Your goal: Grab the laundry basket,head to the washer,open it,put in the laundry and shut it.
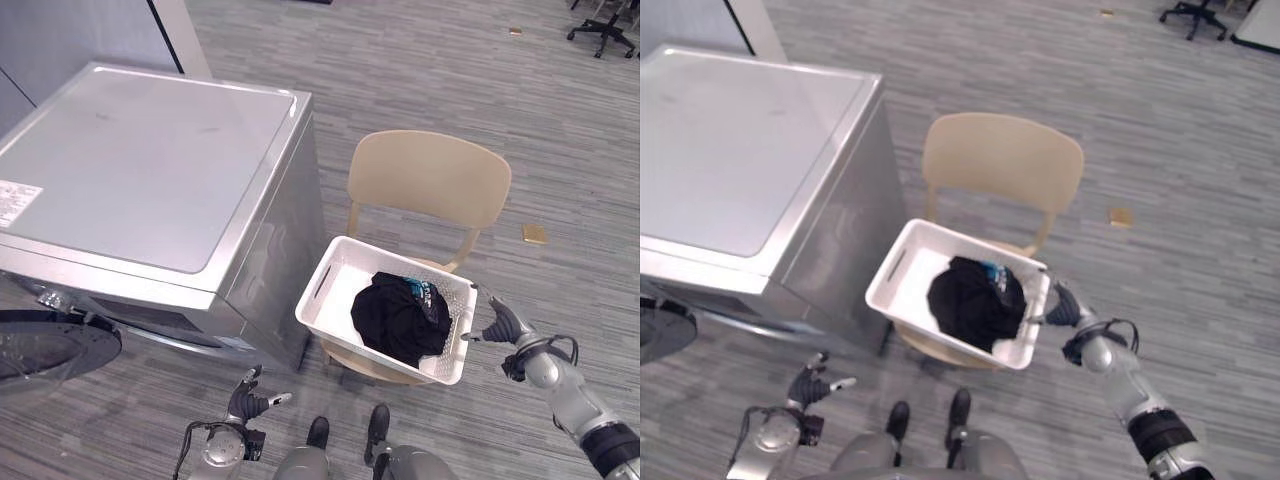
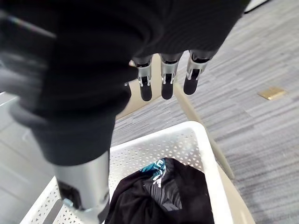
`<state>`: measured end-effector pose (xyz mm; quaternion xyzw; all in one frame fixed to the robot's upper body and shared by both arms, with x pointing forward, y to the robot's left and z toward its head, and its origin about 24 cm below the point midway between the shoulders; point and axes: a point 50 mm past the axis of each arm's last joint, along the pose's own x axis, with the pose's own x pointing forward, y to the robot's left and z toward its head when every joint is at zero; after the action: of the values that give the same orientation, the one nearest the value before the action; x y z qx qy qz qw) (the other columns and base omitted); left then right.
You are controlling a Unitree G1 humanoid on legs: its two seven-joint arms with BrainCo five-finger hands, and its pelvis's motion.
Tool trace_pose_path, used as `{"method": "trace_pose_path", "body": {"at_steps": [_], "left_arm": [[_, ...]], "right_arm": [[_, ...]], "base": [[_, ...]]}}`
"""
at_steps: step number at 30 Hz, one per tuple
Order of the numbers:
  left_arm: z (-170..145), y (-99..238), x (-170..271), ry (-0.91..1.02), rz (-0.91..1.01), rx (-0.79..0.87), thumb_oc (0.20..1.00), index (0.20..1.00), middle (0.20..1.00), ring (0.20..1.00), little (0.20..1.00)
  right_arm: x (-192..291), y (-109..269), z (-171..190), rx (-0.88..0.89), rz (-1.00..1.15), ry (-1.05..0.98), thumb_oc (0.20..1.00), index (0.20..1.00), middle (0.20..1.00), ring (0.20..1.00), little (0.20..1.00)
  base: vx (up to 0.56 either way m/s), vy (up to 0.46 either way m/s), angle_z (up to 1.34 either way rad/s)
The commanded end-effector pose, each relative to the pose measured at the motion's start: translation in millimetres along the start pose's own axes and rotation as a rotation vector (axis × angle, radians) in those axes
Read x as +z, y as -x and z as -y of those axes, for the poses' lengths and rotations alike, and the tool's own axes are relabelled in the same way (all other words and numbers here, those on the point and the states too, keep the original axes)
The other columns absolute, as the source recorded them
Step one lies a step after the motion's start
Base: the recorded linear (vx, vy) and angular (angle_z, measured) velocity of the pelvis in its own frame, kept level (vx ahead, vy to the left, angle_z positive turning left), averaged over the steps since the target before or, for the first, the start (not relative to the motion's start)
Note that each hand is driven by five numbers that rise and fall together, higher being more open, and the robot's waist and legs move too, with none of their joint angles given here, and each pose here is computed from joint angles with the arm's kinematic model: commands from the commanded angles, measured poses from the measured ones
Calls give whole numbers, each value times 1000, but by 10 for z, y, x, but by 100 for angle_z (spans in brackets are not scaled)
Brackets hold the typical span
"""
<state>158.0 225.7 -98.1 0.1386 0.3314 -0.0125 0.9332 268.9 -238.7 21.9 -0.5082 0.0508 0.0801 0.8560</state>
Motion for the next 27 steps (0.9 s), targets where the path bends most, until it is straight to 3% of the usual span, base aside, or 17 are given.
{"method": "trace_pose_path", "body": {"at_steps": [1, 12, 17, 22, 25, 26, 27], "left_arm": [[-165, -70, 206, -80, 96, 32, 1000, 1000, 1000, 1000, 1000], [-216, -167, 347, -71, 135, 76, 1000, 1000, 1000, 1000, 1000], [-215, -233, 506, -34, 184, 104, 1000, 1000, 1000, 1000, 1000], [-80, -336, 797, 3, 267, 103, 1000, 1000, 1000, 1000, 1000], [-40, -346, 841, 2, 279, 95, 1000, 1000, 1000, 1000, 1000], [26, -359, 888, -9, 292, 76, 1000, 1000, 1000, 1000, 1000], [38, -366, 901, -15, 294, 70, 1000, 1000, 1000, 1000, 1000]], "right_arm": [[91, -88, 88, 6, 73, 123, 1000, 1000, 1000, 1000, 1000], [239, -462, 13, 54, 73, 325, 1000, 1000, 1000, 1000, 1000], [81, -632, 159, -11, -62, 434, 1000, 1000, 1000, 1000, 1000], [-327, -639, 363, -19, -341, 627, 1000, 1000, 1000, 1000, 1000], [-349, -636, 390, -25, -363, 626, 1000, 1000, 1000, 1000, 1000], [-400, -605, 336, -10, -404, 578, 915, 915, 915, 915, 915], [-379, -620, 325, -11, -404, 548, 476, 476, 476, 476, 476]], "base": [[0, 0, 0], [-29, 9, 24], [-63, 18, 11], [-77, 3, 4], [-43, 1, 12], [-62, -3, 13], [-49, -8, 5]]}}
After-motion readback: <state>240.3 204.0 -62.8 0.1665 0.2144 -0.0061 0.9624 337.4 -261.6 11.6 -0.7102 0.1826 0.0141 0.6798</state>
